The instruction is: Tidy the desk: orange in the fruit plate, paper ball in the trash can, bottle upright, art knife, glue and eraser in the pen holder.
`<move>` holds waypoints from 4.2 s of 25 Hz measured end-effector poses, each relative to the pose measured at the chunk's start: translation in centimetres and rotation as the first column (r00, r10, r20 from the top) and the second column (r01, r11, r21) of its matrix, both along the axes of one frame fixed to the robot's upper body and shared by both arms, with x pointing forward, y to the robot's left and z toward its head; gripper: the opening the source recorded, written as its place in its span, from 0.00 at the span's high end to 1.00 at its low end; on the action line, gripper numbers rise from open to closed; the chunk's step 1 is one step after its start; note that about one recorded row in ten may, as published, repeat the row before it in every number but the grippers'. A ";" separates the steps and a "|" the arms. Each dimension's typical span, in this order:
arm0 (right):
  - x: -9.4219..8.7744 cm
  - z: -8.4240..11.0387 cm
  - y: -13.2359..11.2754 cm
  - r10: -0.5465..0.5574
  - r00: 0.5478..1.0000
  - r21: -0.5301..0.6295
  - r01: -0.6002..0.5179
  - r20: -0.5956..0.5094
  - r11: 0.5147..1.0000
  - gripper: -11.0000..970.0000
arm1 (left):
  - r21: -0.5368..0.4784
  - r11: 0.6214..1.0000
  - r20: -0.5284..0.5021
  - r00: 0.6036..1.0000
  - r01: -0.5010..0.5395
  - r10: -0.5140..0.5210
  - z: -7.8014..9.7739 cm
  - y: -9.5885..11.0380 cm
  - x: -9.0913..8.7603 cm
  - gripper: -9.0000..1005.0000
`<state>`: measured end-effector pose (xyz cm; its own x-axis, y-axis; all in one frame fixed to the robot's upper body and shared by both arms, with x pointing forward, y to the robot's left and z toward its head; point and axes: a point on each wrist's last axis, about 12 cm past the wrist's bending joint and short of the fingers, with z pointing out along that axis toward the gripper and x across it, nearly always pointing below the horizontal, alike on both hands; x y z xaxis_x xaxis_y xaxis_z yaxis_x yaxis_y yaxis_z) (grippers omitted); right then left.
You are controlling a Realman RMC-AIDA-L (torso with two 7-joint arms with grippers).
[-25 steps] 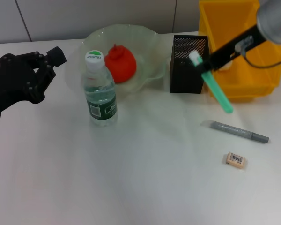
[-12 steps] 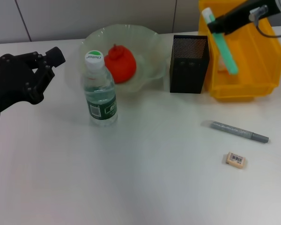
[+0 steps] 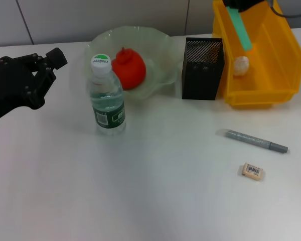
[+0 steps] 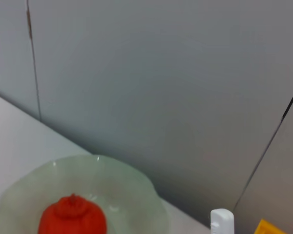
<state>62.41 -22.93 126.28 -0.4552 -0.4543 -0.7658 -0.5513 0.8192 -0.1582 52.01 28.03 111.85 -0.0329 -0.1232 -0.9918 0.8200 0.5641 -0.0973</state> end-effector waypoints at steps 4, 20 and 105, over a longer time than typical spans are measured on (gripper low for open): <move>0.8 -0.7 0.1 0.000 1.000 0.002 0.000 0.028 1.000 0.84 | 0.005 1.000 0.004 1.000 -0.004 0.004 -0.1 0.0 0.1 0.99; 3.1 -2.3 1.1 0.078 0.993 0.070 -0.084 0.093 0.994 0.84 | -0.006 1.000 -0.002 1.000 -0.023 0.023 -0.3 0.4 0.3 0.99; 0.0 -4.9 1.4 0.140 0.982 0.276 -0.101 -0.128 0.956 0.59 | -0.015 0.999 -0.011 0.999 -0.030 0.030 -0.8 0.1 1.0 0.99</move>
